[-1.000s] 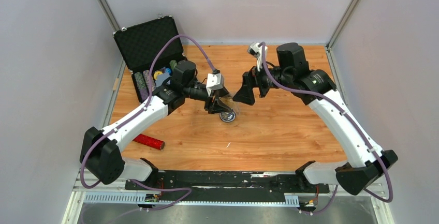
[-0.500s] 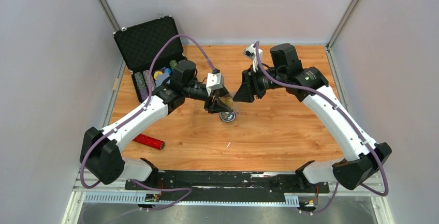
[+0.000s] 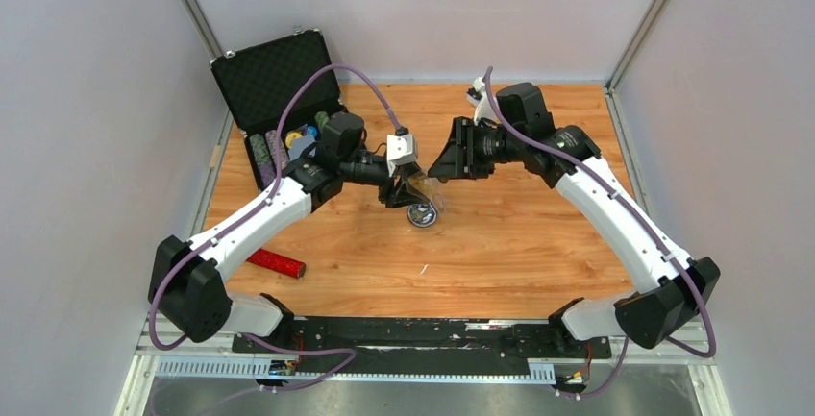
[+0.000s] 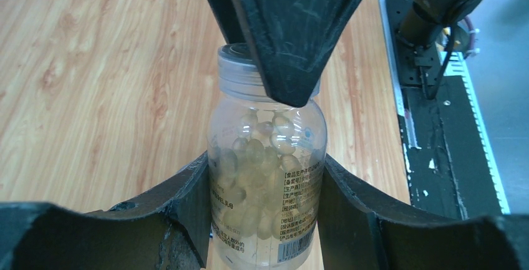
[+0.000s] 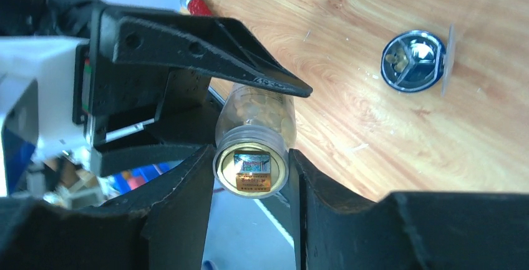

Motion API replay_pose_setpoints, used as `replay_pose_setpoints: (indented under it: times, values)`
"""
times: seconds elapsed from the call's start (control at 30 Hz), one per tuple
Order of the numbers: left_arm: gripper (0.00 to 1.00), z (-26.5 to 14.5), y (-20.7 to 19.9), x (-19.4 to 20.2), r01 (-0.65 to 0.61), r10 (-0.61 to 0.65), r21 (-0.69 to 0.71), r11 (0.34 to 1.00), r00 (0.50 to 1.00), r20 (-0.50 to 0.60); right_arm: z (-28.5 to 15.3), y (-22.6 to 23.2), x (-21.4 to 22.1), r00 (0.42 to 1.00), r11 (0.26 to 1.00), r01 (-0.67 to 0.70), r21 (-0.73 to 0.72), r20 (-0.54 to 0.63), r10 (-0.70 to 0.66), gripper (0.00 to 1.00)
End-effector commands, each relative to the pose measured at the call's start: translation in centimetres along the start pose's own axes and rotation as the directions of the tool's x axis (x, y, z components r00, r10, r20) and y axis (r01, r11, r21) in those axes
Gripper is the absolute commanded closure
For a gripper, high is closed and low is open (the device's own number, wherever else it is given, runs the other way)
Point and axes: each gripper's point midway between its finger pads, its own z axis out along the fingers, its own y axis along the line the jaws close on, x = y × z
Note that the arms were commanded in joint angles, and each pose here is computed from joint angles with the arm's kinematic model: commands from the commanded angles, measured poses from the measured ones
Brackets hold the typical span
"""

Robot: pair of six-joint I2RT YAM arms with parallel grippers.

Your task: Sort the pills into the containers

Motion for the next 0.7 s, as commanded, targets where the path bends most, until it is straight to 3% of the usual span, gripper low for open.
replay_pose_setpoints:
  times: [0.0, 0.03, 0.07, 0.13, 0.17, 0.2, 0.23, 0.33, 0.47, 0.67]
  values:
    - [0.96, -0.3, 1.8, -2.8, -0.099, 0.103, -0.086, 0.991, 0.993, 0.048, 0.1, -0.1, -2.3, 0.950, 0.948, -0.311, 0.070, 0.063, 0.307, 1.00]
    - [0.96, -0.3, 1.8, -2.8, -0.095, 0.099, -0.087, 0.992, 0.994, 0.048, 0.1, 0.0, -2.5, 0.945, 0.944, -0.324, 0.065, 0.068, 0.319, 1.00]
    - [0.96, -0.3, 1.8, -2.8, -0.091, 0.095, -0.086, 0.992, 0.994, 0.049, 0.1, 0.1, -2.8, 0.946, 0.946, -0.319, 0.056, 0.070, 0.315, 0.88]
    - [0.96, -0.3, 1.7, -2.8, -0.087, 0.091, -0.082, 0.993, 0.995, 0.049, -0.3, 0.6, -3.4, 0.962, 0.964, -0.266, 0.027, 0.075, 0.263, 0.40]
    - [0.96, -0.4, 1.6, -2.7, -0.086, 0.090, -0.082, 0.993, 0.995, 0.047, -0.6, 0.7, -3.7, 0.970, 0.973, -0.230, 0.020, 0.085, 0.228, 0.23]
    - [0.96, -0.4, 1.6, -2.7, -0.087, 0.091, -0.083, 0.993, 0.995, 0.046, -0.9, 0.8, -4.0, 0.979, 0.984, -0.180, 0.015, 0.096, 0.178, 0.08]
    - [0.96, -0.4, 1.6, -2.6, -0.083, 0.087, -0.083, 0.993, 0.995, 0.043, -1.2, 0.9, -4.2, 0.987, 0.992, -0.124, 0.007, 0.107, 0.122, 0.02]
    - [0.96, -0.5, 1.3, -2.4, -0.078, 0.081, -0.077, 0.994, 0.996, 0.041, -2.5, 1.6, -4.4, 0.990, 0.997, 0.064, -0.052, 0.129, -0.057, 0.00]
    - [0.95, -0.5, 0.4, -2.4, -0.078, 0.079, -0.032, 0.996, 0.996, 0.048, -3.6, 2.4, -2.3, 0.942, 0.929, 0.333, -0.161, 0.099, -0.320, 0.01]
    - [0.93, -0.5, -1.8, -3.2, -0.089, 0.082, 0.087, 0.992, 0.993, 0.086, -4.1, 2.0, -0.3, 0.870, 0.846, 0.492, -0.204, 0.073, -0.488, 0.12]
